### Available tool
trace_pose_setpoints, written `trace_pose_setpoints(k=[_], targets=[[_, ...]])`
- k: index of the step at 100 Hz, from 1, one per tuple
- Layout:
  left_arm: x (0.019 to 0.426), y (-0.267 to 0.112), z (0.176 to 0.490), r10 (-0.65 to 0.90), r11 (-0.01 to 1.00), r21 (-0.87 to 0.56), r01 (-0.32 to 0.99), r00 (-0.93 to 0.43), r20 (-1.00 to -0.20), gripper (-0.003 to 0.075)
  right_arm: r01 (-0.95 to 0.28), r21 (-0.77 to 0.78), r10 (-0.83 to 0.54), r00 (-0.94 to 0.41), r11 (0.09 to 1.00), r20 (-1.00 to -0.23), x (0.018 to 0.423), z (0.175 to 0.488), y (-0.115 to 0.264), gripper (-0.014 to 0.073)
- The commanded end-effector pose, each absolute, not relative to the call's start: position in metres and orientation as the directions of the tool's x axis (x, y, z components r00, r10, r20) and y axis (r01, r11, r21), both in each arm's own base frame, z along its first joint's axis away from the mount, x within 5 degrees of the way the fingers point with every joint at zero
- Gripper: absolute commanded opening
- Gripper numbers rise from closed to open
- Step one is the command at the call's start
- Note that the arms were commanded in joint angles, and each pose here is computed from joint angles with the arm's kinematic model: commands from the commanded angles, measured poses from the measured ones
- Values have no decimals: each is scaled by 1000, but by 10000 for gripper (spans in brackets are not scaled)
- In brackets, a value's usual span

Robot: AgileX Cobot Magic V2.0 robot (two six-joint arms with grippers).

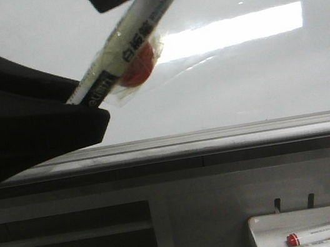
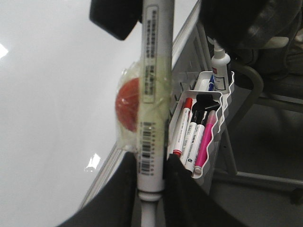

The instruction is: Write number 2 on whiteboard

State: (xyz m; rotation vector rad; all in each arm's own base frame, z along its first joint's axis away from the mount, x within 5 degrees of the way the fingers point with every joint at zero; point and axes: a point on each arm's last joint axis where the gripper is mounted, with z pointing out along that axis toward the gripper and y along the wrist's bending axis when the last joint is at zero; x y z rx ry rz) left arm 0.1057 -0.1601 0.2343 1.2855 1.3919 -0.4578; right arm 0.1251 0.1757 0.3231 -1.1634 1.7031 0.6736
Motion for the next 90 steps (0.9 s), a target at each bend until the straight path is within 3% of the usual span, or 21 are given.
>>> trace_pose_setpoints(k=[1, 8, 17, 28, 33, 34, 35, 45, 53, 65, 77, 84, 90], targets=[[104, -164, 251, 334, 345, 374, 861, 259, -906, -20, -897, -79, -337, -82, 436, -938, 129, 340, 177, 342], [104, -164, 251, 327, 345, 374, 861, 263, -908, -20, -900, -75, -345, -86, 429, -935, 129, 339, 178, 200], [103, -164, 253, 321, 347, 376, 859, 267, -909, -20, -900, -75, -345, -86, 429, -935, 129, 339, 178, -71], [103, -161, 258, 299, 368, 367, 854, 265, -917, 46, -900, -75, -345, -87, 430, -934, 130, 338, 178, -71], [103, -159, 260, 289, 384, 360, 851, 260, -922, 139, -900, -75, -346, -88, 430, -934, 130, 338, 179, -71], [103, -159, 262, 284, 387, 359, 849, 261, -923, 190, -900, -75, -346, -88, 430, -934, 130, 338, 179, -71], [103, -159, 262, 284, 389, 359, 848, 260, -923, 190, -899, -75, -345, -88, 432, -934, 130, 338, 179, -71], [103, -149, 272, 241, 445, 338, 830, 252, -937, 453, -894, -79, -339, -84, 441, -937, 131, 339, 178, -71], [101, -139, 278, 234, 491, 317, 812, 227, -945, 537, -880, -89, -322, -75, 466, -944, 134, 341, 178, -71], [91, -122, 289, 230, 525, 328, 785, 240, -943, 508, -830, -116, -268, -41, 546, -963, 142, 347, 175, -71], [76, -102, 307, 131, 569, 318, 758, 298, -946, 437, -781, -134, -228, -12, 609, -974, 150, 352, 174, -71], [69, -90, 316, 65, 603, 291, 743, 318, -946, 334, -775, -135, -226, -10, 618, -974, 154, 353, 178, -71], [66, -80, 319, 33, 640, 257, 724, 308, -951, 185, -773, -136, -230, -14, 620, -973, 158, 353, 182, -71]])
